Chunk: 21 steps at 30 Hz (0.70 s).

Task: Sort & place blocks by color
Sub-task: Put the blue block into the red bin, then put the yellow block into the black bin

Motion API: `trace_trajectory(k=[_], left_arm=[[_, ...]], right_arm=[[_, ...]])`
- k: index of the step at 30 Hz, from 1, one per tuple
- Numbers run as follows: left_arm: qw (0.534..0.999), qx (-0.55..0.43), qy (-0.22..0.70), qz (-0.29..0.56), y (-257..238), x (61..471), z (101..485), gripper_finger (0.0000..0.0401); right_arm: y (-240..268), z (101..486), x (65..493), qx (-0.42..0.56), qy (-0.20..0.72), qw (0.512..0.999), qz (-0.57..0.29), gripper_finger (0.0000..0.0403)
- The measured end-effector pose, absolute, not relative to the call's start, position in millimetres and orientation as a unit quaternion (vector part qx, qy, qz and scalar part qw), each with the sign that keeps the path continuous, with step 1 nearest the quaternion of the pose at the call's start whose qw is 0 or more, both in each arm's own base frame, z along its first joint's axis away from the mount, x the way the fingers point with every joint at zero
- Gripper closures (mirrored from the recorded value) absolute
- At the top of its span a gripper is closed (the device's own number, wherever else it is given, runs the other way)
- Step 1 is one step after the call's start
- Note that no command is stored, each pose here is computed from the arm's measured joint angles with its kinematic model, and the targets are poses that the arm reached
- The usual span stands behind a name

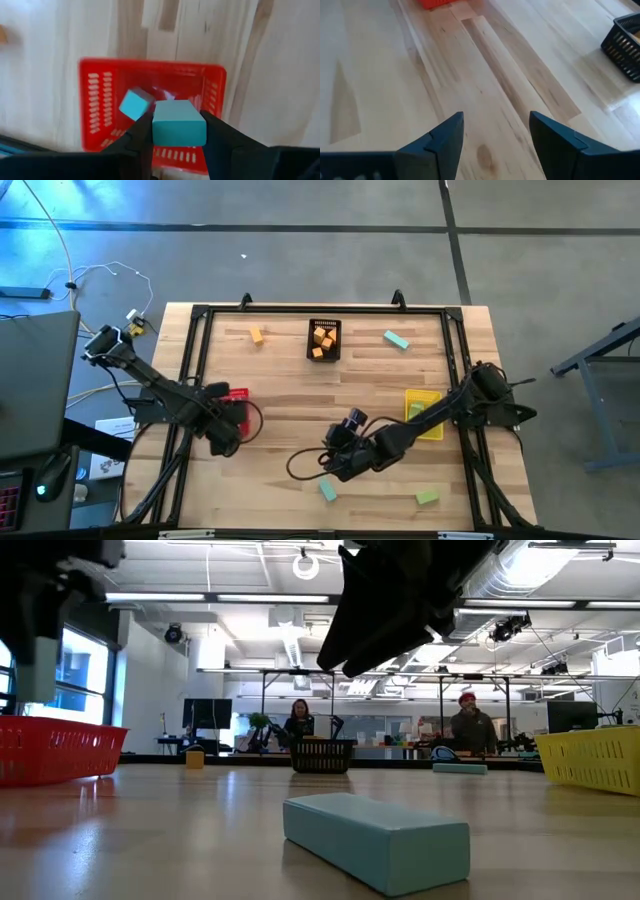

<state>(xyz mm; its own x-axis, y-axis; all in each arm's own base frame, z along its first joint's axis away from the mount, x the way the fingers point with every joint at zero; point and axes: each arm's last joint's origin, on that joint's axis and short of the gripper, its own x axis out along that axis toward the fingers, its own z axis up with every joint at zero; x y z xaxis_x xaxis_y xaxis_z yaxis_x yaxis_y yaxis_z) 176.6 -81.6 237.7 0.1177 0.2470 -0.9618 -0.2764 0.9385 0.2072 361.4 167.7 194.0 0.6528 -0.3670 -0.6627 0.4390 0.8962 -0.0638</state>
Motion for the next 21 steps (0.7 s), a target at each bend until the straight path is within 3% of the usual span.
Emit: trace_trajectory(k=[10,21], left_arm=[[0.723,0.003,0.664,0.188,-79,168,214,0.0275],[0.729,-0.002,0.659,0.187,-78,169,214,0.0207]], right_arm=[[157,194,366,0.04,0.356,0.905,-0.229,0.0192],[157,194,366,0.04,0.357,0.905,-0.229,0.0192]])
